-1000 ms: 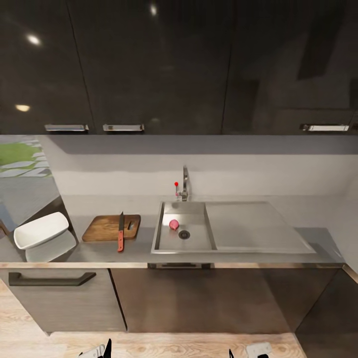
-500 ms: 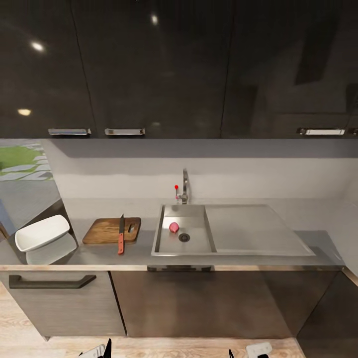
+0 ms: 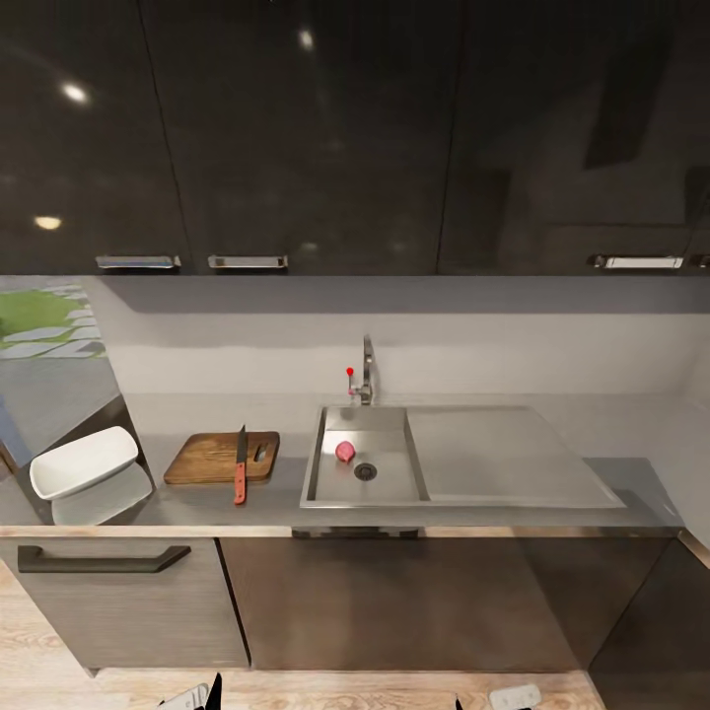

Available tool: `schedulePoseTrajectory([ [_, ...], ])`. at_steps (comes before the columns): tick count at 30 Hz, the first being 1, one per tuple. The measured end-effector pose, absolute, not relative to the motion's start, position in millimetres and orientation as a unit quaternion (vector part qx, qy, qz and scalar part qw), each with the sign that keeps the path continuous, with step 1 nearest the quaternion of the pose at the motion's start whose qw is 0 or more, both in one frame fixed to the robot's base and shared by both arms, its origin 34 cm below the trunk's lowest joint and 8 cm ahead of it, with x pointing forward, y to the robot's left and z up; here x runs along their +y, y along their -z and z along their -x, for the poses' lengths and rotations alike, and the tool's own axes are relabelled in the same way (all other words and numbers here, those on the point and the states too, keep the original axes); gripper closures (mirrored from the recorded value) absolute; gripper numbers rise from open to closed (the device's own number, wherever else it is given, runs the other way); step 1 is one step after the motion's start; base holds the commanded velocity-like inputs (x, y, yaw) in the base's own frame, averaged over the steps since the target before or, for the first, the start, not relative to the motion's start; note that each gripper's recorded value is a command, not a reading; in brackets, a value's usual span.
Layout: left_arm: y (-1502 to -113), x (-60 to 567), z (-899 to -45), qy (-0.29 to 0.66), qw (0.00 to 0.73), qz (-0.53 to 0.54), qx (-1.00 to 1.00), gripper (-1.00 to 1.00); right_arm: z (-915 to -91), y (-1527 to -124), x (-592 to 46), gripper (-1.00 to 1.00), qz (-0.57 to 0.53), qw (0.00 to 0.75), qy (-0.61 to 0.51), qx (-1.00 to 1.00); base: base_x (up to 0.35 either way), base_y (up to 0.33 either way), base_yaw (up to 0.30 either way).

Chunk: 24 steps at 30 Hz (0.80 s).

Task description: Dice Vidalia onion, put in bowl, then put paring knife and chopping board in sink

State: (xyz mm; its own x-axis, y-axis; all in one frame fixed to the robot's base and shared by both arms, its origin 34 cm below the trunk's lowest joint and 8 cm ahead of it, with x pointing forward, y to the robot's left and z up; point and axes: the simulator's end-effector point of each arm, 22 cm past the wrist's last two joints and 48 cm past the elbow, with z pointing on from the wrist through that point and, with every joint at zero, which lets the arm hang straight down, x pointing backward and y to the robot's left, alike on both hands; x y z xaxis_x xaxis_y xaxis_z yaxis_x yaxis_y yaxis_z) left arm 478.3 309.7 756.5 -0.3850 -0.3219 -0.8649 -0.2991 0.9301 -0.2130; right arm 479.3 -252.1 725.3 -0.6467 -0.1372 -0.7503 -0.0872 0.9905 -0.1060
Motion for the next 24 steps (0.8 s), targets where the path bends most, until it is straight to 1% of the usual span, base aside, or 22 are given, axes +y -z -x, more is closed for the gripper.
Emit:
schedulePoseTrajectory([
  [10,-753,308,-477,0.014,0.514,0.188,0.837,-1.00,-478,-724,-251,-1.00,0.061,0.414,0.030,0.908,0.000,0.000,0.000],
  [13,-745,305,-473,0.020,0.495,0.192,0.847,-1.00,-478,-724,-251,-1.00,0.061,0.414,0.030,0.908,0.000,0.000,0.000],
  [14,-740,303,-470,0.024,0.484,0.193,0.853,-1.00,-478,-724,-251,-1.00,0.061,0.414,0.030,0.908,0.000,0.000,0.000],
  [17,-716,290,-455,0.046,0.422,0.202,0.883,-1.00,-477,-724,-251,-1.00,0.061,0.413,0.030,0.908,0.000,0.000,0.000],
  [18,-704,280,-446,0.059,0.386,0.204,0.898,-1.00,-477,-724,-251,-1.00,0.061,0.413,0.030,0.908,0.000,0.000,0.000],
  [20,-690,265,-435,0.077,0.338,0.197,0.917,-1.00,-477,-724,-252,-1.00,0.061,0.413,0.030,0.908,0.000,0.000,0.000],
  [24,-684,237,-436,0.094,0.291,0.155,0.939,-1.00,-477,-723,-252,-1.00,0.061,0.412,0.030,0.908,0.000,0.000,0.000],
])
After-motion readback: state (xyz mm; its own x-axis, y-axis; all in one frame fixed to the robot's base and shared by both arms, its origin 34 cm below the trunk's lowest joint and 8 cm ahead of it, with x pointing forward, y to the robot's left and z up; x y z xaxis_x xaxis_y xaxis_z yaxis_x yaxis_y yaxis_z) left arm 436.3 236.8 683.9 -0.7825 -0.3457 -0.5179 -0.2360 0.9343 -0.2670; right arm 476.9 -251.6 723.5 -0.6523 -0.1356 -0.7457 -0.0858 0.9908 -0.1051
